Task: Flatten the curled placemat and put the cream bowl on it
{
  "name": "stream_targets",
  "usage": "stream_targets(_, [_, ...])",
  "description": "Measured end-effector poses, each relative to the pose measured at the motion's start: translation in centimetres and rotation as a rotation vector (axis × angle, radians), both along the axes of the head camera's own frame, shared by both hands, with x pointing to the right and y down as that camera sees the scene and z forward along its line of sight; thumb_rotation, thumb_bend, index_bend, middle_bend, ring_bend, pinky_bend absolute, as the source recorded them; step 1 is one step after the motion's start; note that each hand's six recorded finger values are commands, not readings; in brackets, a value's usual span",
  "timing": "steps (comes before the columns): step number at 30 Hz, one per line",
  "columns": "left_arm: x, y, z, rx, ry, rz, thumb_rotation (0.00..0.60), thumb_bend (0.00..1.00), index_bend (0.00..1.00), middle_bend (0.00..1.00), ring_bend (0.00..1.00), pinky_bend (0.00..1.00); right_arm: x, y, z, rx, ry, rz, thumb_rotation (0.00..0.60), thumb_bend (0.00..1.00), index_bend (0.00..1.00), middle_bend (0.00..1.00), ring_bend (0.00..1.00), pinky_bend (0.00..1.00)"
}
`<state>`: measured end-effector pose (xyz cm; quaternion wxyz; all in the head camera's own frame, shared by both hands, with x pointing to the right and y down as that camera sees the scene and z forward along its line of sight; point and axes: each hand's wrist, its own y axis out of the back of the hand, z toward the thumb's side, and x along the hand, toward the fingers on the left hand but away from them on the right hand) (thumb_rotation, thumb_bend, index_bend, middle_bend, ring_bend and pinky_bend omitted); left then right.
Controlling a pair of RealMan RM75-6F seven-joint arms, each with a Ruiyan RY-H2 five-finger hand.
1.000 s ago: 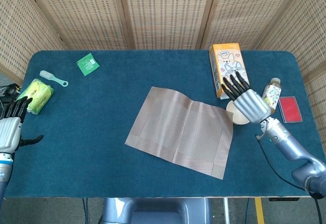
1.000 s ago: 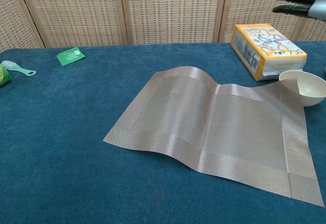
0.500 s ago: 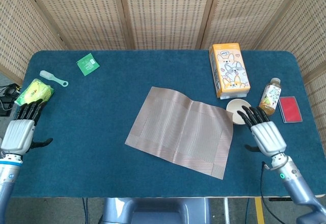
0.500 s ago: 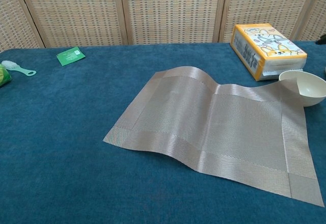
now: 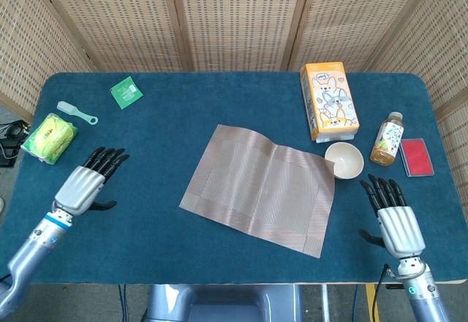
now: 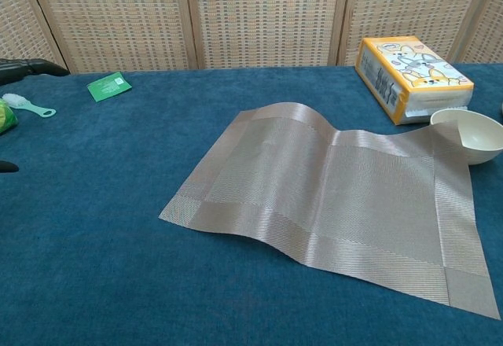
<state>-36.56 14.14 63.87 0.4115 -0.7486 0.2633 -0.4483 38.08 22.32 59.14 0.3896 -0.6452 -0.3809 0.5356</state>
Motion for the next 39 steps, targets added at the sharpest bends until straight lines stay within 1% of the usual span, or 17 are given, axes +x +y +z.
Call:
stream_targets(2, [1.0, -0.2, 0.8, 0.007, 0.016, 0.052, 0.600, 0.00, 0.13, 0.00, 0.00, 0.00, 0.2, 0.2, 0.0, 0.009, 0.009, 0.010, 0.600, 0.00, 0.00, 0.00, 0.00, 0.00])
stream_targets(5, [2.3, -0.4, 2.0, 0.009, 0.037, 0.102, 0.600, 0.00, 0.20, 0.00, 0.00, 0.00, 0.4, 0.3, 0.1, 0.012, 0.010, 0.019, 0.600, 0.00, 0.00, 0.00, 0.00, 0.00])
stream_targets(8, [3.7, -0.3, 3.4, -0.017, 0.080, 0.126, 0.600, 0.00, 0.23, 0.00, 0.00, 0.00, 0.6, 0.4, 0.1, 0.013, 0.022, 0.018, 0.600, 0.00, 0.00, 0.00, 0.00, 0.00])
stream_targets(12, [5.7, 0.1, 5.3, -0.045, 0.112, 0.166, 0.600, 0.00, 0.25, 0.00, 0.00, 0.00, 0.8, 0.3, 0.1, 0.022, 0.030, 0.019, 0.600, 0.00, 0.00, 0.00, 0.00, 0.00])
stream_targets(19, [8.9, 0.0, 7.6, -0.057, 0.095, 0.260, 0.600, 0.00, 0.28, 0.00, 0.00, 0.00, 0.6, 0.3, 0.0, 0.029, 0.032, 0.010, 0.600, 0.00, 0.00, 0.00, 0.00, 0.00])
stream_targets(24, [10.4, -0.2, 8.3, -0.053, 0.091, 0.285, 0.600, 0.00, 0.29, 0.00, 0.00, 0.00, 0.6, 0.1, -0.1, 0.043, 0.036, 0.012, 0.600, 0.00, 0.00, 0.00, 0.00, 0.00])
stream_targets(29, [11.9, -0.5, 9.2, -0.051, 0.067, 0.319, 0.600, 0.00, 0.29, 0.00, 0.00, 0.00, 0.8, 0.0, -0.2, 0.053, 0.039, 0.017, 0.600, 0.00, 0.00, 0.00, 0.00, 0.00])
stream_targets(34, [12.7, -0.5, 9.9, -0.046, 0.041, 0.350, 0.600, 0.00, 0.29, 0.00, 0.00, 0.00, 0.9, -0.1, -0.3, 0.052, 0.032, 0.025, 0.600, 0.00, 0.00, 0.00, 0.00, 0.00])
stream_targets(39, [13.3, -0.2, 10.4, -0.055, 0.044, 0.356, 0.600, 0.00, 0.29, 0.00, 0.00, 0.00, 1.2, -0.2, -0.2, 0.046, 0.023, 0.035, 0.600, 0.00, 0.00, 0.00, 0.00, 0.00])
